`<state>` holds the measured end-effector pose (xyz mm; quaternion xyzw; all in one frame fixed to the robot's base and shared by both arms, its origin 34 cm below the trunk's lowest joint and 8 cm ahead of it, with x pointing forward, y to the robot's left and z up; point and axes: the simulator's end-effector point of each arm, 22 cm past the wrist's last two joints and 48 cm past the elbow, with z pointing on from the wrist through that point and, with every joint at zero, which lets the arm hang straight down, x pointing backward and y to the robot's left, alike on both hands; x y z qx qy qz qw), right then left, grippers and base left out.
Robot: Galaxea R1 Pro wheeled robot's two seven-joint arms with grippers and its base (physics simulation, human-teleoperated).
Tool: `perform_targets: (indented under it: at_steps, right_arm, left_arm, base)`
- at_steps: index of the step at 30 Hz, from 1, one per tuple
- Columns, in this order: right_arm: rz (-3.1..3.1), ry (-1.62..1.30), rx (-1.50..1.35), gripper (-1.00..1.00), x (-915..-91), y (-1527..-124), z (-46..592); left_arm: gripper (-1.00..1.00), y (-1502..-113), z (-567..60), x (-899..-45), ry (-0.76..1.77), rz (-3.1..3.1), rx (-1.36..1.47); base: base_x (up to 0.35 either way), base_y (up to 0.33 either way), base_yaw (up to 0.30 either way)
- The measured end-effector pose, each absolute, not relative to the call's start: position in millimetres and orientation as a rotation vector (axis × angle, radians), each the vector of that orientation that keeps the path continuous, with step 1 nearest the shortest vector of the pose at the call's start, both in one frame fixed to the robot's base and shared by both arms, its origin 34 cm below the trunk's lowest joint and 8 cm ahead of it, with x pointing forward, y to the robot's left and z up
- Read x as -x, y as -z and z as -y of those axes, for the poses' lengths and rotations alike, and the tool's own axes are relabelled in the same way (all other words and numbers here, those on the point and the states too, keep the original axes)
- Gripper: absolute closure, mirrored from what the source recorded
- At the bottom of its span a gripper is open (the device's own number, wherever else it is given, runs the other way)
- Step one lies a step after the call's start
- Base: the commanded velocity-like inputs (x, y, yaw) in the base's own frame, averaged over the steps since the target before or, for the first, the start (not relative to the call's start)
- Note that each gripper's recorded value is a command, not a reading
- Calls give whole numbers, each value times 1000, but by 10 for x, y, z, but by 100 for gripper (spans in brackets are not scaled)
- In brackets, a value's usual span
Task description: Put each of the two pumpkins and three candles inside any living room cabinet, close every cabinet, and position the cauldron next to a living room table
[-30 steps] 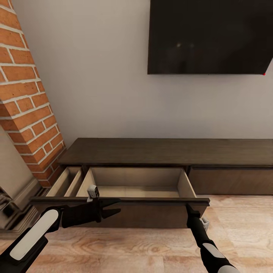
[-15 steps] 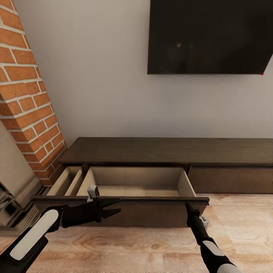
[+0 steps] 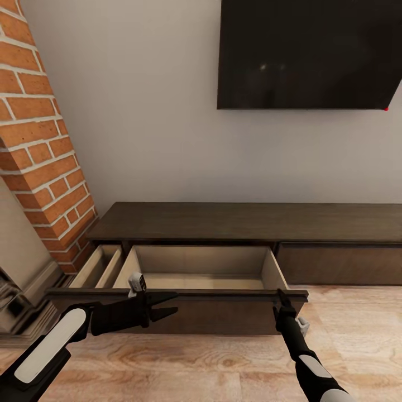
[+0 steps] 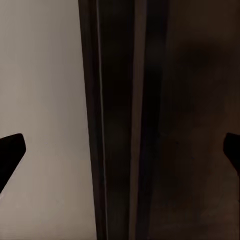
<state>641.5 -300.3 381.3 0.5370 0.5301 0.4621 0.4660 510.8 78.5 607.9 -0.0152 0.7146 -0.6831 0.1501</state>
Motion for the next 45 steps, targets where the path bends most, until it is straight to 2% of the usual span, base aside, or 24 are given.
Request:
perform_targets:
  at_steps: [6,25,37,45]
  right_arm:
    - [-1302,-1134,-1319,-100,-6415,-3810,3003]
    - [-1308,-1167,-1328,-100,-6414,-3809,2965]
    - [-1335,-1407,-1384,-100,-6383,-3845,2619]
    - [-1348,-1455,-1369,-100,-6379,-3968,2521]
  left_arm:
    - [-100,-6079,-782,-5108,1964,-2052,44]
    - [-100,-6080,-781,-5109,1964,-2052,44]
    - [-100,-6073,-782,-5111,1959,-2055,44]
    - [-100,-6206,-778,-5080,1950,-2036,17]
  base:
    - [-62,0,0]
    - [-211,0,0]
    - [-20,0,0]
    - [0,0,0]
